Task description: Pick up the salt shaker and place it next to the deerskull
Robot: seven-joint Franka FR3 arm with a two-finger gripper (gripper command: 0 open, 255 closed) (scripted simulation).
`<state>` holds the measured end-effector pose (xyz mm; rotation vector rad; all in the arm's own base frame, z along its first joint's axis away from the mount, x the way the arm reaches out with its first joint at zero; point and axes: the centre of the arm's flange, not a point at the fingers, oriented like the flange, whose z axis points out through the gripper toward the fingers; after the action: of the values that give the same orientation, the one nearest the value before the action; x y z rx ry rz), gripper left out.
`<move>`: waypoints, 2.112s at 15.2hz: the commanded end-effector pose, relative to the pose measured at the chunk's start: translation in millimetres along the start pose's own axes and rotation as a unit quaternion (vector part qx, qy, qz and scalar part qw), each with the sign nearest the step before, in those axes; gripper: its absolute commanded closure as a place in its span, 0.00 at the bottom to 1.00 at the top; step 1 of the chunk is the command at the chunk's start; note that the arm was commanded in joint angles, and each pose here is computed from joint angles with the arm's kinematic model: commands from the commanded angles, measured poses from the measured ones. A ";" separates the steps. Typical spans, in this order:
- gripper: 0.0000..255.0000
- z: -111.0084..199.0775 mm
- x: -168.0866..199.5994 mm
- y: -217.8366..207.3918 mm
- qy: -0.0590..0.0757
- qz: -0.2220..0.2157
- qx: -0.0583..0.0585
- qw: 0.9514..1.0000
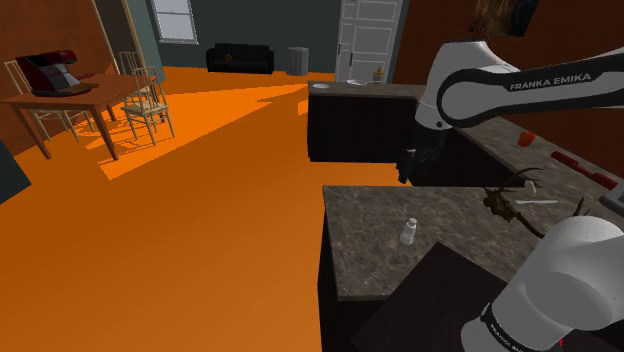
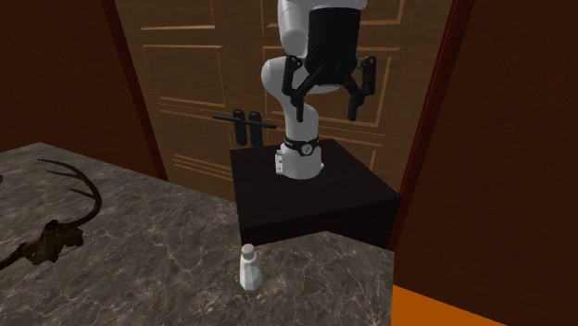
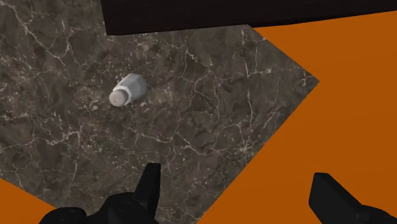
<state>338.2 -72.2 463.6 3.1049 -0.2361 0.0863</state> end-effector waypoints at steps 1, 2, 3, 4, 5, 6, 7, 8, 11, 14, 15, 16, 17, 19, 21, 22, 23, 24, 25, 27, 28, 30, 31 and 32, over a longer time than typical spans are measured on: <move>0.00 25.8 2.5 10.7 -0.001 0.001 -0.004 1.000; 0.00 37.3 3.9 16.6 -0.002 0.001 -0.005 1.000; 0.00 48.7 5.3 22.5 -0.002 0.002 -0.007 1.000; 0.00 60.2 6.6 28.5 -0.003 0.003 -0.009 1.000; 0.00 71.6 7.9 34.6 -0.004 0.003 -0.010 1.000; 0.00 83.0 9.2 40.6 -0.005 0.004 -0.012 1.000; 0.00 94.3 10.5 46.8 -0.006 0.005 -0.014 1.000; 0.00 105.7 11.7 52.9 -0.006 0.005 -0.016 1.000; 0.00 139.6 15.3 71.6 -0.009 0.007 -0.021 1.000; 0.00 173.4 18.6 90.7 -0.011 0.009 -0.026 1.000; 0.00 184.6 19.7 97.2 -0.012 0.009 -0.028 0.999; 0.00 195.8 20.7 103.7 -0.013 0.010 -0.030 0.999; 0.00 207.0 21.7 110.2 -0.013 0.011 -0.031 0.999; 0.00 229.2 23.6 123.3 -0.015 0.012 -0.035 0.999; 0.00 249.4 25.3 135.4 -0.016 0.013 -0.038 0.999; 0.00 254.7 25.1 135.8 -0.016 0.013 -0.038 0.999; 0.00 259.9 25.0 136.2 -0.016 0.013 -0.038 0.999; 0.00 265.2 24.8 136.6 -0.016 0.013 -0.038 0.999; 0.00 270.4 24.6 137.0 -0.016 0.013 -0.038 0.999; 0.00 281.0 24.2 137.8 -0.016 0.013 -0.038 0.999; 0.00 286.2 24.1 138.2 -0.016 0.013 -0.038 0.999; 0.00 289.3 23.9 138.4 -0.016 0.013 -0.038 0.999; 0.00 289.3 23.9 138.4 -0.016 0.013 -0.038 0.999; 0.00 289.3 24.0 138.4 -0.016 0.013 -0.038 0.999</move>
<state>356.2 -221.4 180.1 3.0303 -0.2741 0.0257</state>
